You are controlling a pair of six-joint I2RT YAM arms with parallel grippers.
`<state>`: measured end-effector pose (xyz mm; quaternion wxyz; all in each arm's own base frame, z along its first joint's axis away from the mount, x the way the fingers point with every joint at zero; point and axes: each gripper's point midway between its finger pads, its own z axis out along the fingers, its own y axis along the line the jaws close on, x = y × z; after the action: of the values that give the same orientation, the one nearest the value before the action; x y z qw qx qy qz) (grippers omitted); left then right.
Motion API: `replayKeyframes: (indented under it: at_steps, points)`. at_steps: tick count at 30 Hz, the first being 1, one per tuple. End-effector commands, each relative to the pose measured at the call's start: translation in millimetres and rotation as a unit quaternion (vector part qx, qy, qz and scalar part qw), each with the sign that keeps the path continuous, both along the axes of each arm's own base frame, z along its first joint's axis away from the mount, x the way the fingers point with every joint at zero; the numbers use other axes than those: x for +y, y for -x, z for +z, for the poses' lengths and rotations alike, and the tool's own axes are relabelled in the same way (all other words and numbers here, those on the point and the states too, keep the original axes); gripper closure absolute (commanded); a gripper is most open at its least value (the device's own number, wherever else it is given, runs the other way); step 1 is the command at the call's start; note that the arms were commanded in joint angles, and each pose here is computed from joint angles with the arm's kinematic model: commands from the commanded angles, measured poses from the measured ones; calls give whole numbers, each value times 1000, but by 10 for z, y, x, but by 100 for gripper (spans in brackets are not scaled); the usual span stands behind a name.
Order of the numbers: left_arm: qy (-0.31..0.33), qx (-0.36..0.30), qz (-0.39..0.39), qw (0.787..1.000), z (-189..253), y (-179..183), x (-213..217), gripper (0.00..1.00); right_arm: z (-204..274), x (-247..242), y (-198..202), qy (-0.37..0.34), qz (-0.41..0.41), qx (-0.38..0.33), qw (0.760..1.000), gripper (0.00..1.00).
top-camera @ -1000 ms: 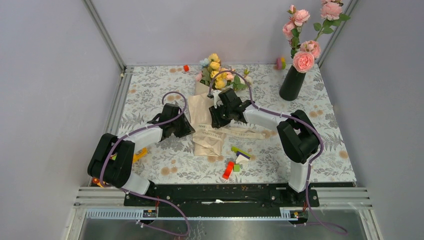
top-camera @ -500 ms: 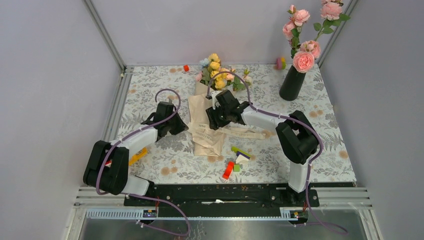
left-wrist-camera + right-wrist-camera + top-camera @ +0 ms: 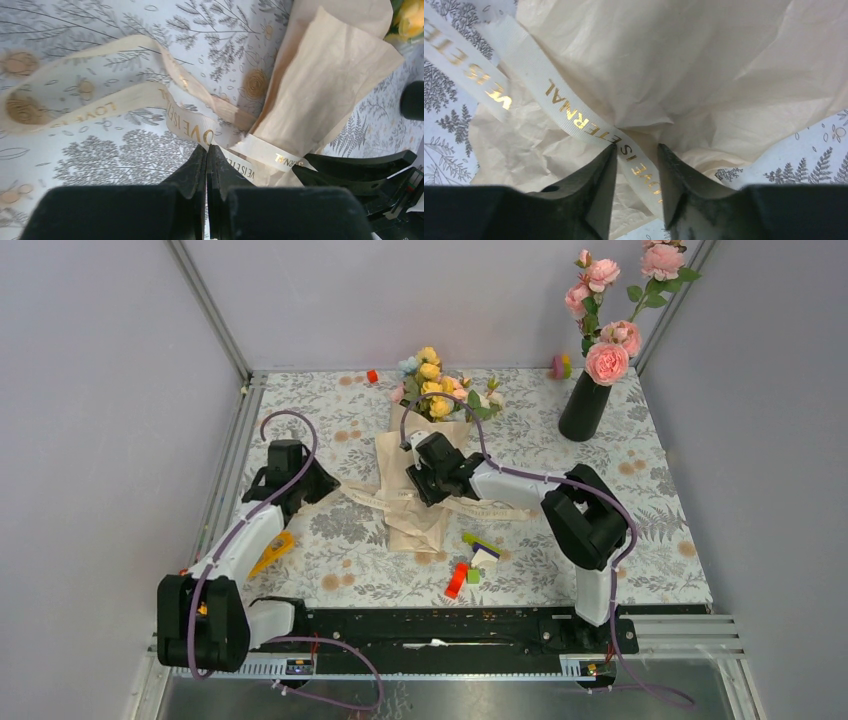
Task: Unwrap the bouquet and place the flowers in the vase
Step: Untie the ribbon from the wrapping paper.
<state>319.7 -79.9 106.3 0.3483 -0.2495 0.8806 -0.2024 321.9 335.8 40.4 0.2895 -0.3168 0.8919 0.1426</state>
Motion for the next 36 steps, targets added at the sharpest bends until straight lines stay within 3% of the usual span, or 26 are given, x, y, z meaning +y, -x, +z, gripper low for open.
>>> replayKeyframes:
  at_steps: [1,6,8,15,22,30,36]
  points:
    - [-13,-27,10,999,232,-14,187,100,39,-45,-96,21,-16,-33,999,68]
    - [-22,-37,22,999,341,8,341,100,152,-52,-53,5,-12,-40,999,94]
    - [-26,-37,38,998,352,8,471,100,241,-60,-30,-4,-9,-45,999,100]
    - [-56,-41,53,996,443,60,663,100,643,-213,80,-38,-11,-88,995,100]
    - [-110,-36,37,993,648,79,803,100,974,-597,144,-12,-54,-118,991,100]
    - [-142,-40,68,987,946,-57,1184,100,1200,-1484,176,-24,-182,-99,978,100]
    - [-142,-25,130,981,925,-176,1603,100,1086,-2330,144,-19,-319,-95,943,100]
